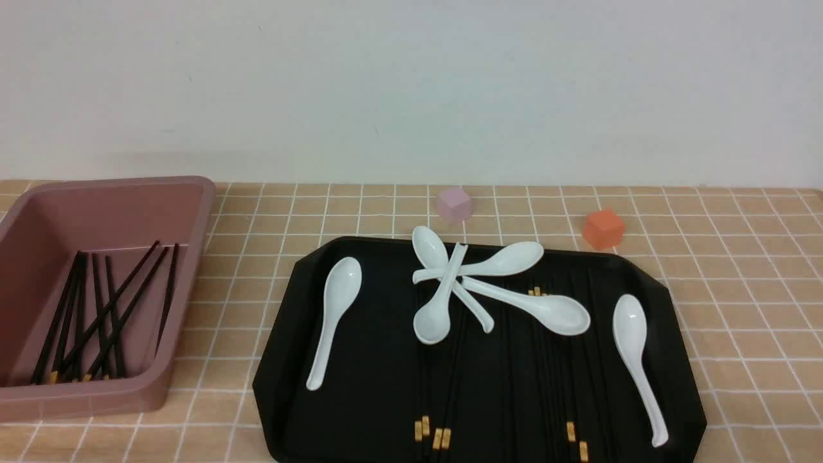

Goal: On brown tablecloth take chopsticks from black tray and put them in box.
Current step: 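Reach over to the black tray and grasp a pair of chopsticks with the left gripper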

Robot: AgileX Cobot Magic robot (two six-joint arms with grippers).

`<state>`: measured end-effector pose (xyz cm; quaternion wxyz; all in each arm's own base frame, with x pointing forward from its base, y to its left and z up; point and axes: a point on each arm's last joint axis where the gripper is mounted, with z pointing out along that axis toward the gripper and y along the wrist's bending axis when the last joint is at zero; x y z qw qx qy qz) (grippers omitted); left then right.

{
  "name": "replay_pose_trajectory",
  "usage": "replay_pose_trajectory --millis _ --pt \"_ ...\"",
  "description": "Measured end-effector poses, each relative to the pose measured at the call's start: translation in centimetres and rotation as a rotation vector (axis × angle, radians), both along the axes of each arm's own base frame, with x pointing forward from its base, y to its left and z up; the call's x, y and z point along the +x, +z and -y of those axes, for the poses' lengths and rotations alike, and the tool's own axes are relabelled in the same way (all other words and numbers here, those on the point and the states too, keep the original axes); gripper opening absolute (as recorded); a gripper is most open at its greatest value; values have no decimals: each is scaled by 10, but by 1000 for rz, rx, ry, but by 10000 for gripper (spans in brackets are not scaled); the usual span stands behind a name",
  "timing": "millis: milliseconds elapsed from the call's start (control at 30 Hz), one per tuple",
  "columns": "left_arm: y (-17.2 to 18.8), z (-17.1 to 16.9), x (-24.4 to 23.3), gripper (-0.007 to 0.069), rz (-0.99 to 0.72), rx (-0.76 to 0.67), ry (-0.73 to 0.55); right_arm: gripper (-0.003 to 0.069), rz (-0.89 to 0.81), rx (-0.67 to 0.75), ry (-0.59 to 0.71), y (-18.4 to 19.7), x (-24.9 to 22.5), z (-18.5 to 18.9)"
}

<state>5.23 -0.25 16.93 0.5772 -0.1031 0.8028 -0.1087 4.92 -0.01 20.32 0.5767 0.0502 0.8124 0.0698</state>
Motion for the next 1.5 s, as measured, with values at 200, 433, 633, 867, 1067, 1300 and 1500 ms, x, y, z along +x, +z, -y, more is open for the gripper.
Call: replay_pose_trajectory --millis 200,433,633,867,1067,1300,1500 --pt "0 0 0 29 0 0 0 240 0 0 0 0 0 0" --pt "0 0 0 29 0 0 0 240 0 0 0 0 0 0" --pt "0 0 0 31 0 4 0 240 0 0 0 0 0 0" --pt "0 0 0 40 0 6 0 240 0 0 0 0 0 0" --pt "0 0 0 40 0 6 0 240 0 0 0 0 0 0" --pt "0 0 0 48 0 6 0 240 0 0 0 0 0 0" --pt "0 0 0 55 0 6 0 240 0 0 0 0 0 0"
